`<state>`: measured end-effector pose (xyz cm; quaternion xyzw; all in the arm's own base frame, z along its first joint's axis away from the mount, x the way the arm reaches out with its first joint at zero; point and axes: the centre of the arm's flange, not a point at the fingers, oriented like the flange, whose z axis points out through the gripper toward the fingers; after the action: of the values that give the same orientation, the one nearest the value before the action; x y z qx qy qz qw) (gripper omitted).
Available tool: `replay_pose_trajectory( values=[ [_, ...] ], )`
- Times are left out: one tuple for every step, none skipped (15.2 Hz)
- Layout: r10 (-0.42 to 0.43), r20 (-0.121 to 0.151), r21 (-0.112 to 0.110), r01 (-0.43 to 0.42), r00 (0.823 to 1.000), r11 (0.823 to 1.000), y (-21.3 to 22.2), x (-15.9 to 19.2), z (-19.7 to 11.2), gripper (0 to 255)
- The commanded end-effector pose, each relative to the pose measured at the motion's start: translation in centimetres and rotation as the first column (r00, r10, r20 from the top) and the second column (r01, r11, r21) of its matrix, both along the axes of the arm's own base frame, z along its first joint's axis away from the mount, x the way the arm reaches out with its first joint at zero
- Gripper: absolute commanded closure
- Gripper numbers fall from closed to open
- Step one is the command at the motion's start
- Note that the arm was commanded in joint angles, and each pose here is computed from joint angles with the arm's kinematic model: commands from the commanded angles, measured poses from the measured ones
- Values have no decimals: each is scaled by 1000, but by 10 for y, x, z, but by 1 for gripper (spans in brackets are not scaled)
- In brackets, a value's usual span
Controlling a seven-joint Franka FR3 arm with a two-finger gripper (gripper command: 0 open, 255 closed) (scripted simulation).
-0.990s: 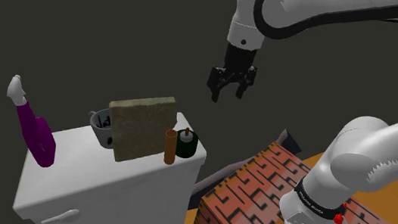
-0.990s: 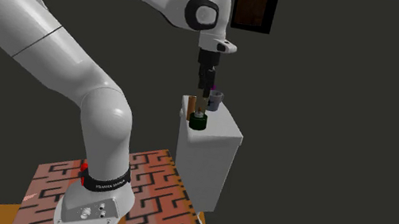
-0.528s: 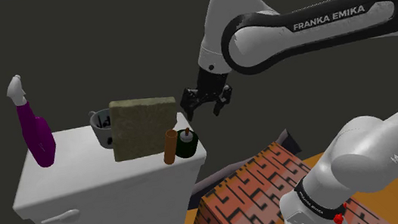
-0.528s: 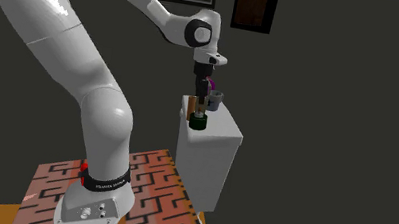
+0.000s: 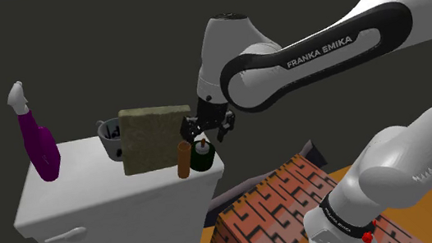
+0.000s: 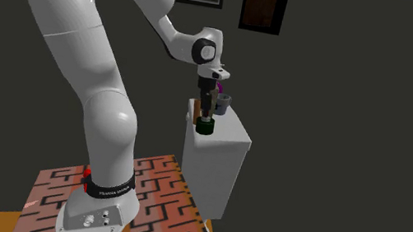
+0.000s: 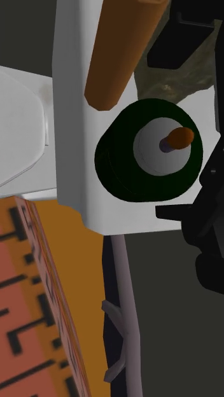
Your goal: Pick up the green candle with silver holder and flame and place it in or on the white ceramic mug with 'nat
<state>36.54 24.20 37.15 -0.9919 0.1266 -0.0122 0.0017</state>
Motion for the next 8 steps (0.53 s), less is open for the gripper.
replay_pose_trajectory(
  values=[
    [0,1,0,0,1000,1000,1,1,-11,0],
    [0,1,0,0,1000,1000,1,1,-16,0],
    [0,1,0,0,1000,1000,1,1,-19,0],
    [0,1,0,0,1000,1000,1,1,-19,0],
    [0,1,0,0,1000,1000,1,1,-19,0],
    [0,1,0,0,1000,1000,1,1,-19,0],
    [0,1,0,0,1000,1000,1,1,-19,0],
    [0,1,0,0,1000,1000,1,1,-19,0]
  ],
)
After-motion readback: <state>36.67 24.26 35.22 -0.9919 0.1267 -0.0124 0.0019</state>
